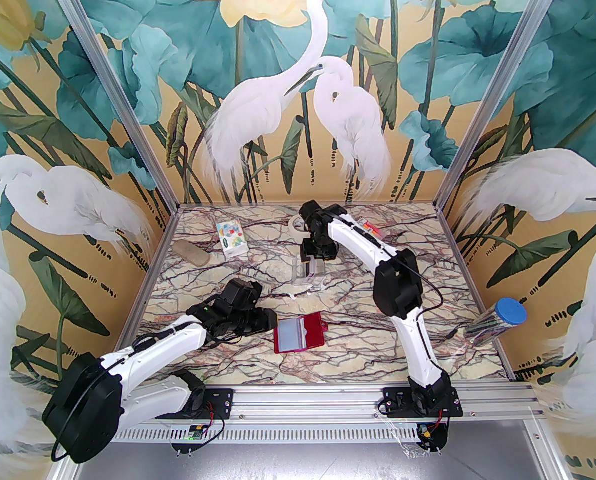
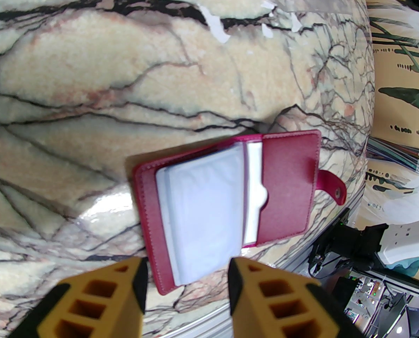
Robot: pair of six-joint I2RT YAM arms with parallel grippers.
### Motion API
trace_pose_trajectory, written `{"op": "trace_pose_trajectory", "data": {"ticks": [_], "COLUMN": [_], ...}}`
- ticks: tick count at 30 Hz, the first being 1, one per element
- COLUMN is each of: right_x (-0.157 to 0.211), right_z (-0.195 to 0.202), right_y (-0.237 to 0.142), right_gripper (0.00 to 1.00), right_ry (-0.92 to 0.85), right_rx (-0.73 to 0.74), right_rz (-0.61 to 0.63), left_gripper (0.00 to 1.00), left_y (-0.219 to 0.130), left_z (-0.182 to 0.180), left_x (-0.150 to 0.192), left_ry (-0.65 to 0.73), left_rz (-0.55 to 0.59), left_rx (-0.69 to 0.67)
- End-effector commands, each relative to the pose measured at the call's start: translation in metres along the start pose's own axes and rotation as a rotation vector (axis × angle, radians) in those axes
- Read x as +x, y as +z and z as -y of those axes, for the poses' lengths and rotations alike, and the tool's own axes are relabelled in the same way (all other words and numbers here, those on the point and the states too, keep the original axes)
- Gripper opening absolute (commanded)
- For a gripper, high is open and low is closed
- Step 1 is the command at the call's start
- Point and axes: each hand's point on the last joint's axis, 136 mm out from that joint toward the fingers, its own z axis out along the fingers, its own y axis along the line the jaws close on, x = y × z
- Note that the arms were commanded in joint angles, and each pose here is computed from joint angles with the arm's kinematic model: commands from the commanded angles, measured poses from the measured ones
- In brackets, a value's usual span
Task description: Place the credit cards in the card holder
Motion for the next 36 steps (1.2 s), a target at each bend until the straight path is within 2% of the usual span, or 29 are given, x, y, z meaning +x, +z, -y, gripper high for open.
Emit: {"op": "trace_pose_trajectory", "data": {"ticks": [1,19,36], "right_x": [0.003,0.001,0.009], "right_z": [-0.003,0.001,0.004], "right_y": [0.008,0.026,0.035], "right_gripper": [0.62,0.6,0.54], "right_ry": [-0.012,0.008,0.001], "right_rx": [0.037,0.108,0.155], "right_rz": [-0.018,-0.027,-0.063], "left_gripper": [0.43,0.43,0.43], "left_y": [0.002,0.005,0.01], "left_z": [0.0,-0.006,-0.008], "left_x": [0.003,0.006,0.008], "left_ry": [0.003,-0.003,-0.007], "left_rz": [-0.009,-0.012,-0.026], "left_rx": [0.005,-0.008,-0.004]}}
